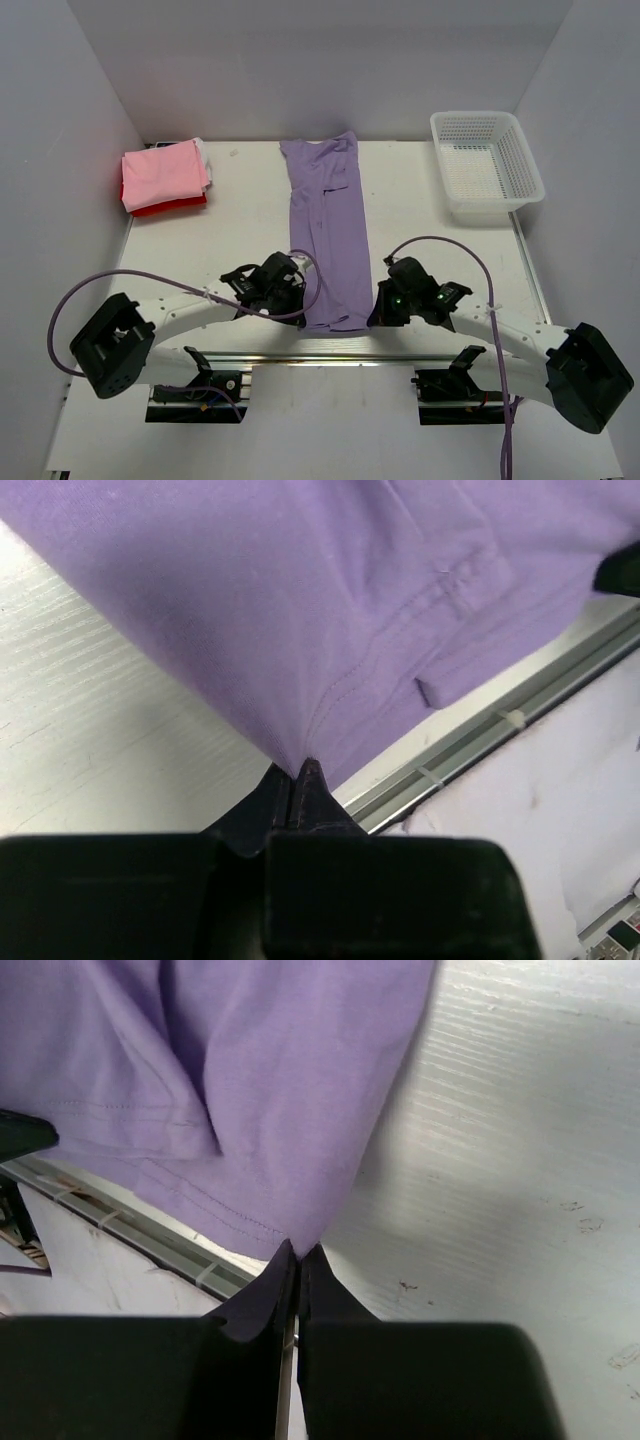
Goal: Fold and stack the t-shirts
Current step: Grab the bottom of the folded rectangular tshirt with both arms, then fold the folded rectangular tshirt in 1/3 of the way
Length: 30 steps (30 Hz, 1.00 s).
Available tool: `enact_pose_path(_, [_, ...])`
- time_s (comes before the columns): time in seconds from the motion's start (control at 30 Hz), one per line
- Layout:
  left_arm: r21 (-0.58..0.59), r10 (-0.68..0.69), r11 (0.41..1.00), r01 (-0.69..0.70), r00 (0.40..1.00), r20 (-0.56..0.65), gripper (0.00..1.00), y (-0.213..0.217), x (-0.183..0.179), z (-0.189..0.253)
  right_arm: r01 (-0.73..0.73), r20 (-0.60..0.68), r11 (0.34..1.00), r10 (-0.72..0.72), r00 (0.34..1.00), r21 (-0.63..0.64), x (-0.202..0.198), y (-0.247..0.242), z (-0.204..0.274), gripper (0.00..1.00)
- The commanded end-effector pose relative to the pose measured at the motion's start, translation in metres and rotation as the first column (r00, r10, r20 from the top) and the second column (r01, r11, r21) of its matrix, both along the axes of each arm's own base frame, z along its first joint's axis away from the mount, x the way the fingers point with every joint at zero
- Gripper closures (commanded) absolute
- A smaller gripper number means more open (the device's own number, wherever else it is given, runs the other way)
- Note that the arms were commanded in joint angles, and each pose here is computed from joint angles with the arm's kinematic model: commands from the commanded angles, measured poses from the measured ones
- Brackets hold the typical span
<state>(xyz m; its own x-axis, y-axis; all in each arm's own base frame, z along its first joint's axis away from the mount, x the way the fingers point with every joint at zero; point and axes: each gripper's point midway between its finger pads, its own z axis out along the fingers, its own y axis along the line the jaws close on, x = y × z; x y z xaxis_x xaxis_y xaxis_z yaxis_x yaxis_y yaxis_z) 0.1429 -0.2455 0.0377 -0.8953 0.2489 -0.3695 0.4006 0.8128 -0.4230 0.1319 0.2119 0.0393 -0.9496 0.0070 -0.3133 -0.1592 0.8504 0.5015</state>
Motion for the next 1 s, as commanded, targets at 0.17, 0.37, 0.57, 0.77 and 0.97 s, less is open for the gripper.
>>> enact_pose_path(0.17, [-0.069,0.087,0.994,-0.083,0.994,0.068,1.00,-0.007,0.023,0.038,-0.013,0.051,1.000,0.014,0.999,-0.021,0.023,0.009,0.024,1.00])
enact_pose_path(0.37, [-0.044,0.189,0.982,-0.185,0.975,0.117,1.00,-0.011,0.067,0.047,0.021,0.117,0.998,-0.013,0.993,-0.064,0.066,0.016,0.046,1.00])
enact_pose_path(0.57, [-0.058,0.319,0.948,-0.314,0.927,0.198,1.00,0.000,0.133,0.069,0.132,0.215,0.983,-0.103,0.971,-0.124,0.124,0.007,0.066,1.00])
enact_pose_path(0.77, [-0.111,0.363,0.931,-0.347,0.905,0.222,1.00,0.004,0.178,0.091,0.098,0.274,0.986,-0.058,0.960,-0.133,0.177,0.017,0.085,1.00])
enact_pose_path(0.97, [-0.123,0.398,0.917,-0.379,0.887,0.234,1.00,0.008,0.221,0.091,0.079,0.275,0.988,-0.039,0.961,-0.135,0.229,0.026,0.092,1.00])
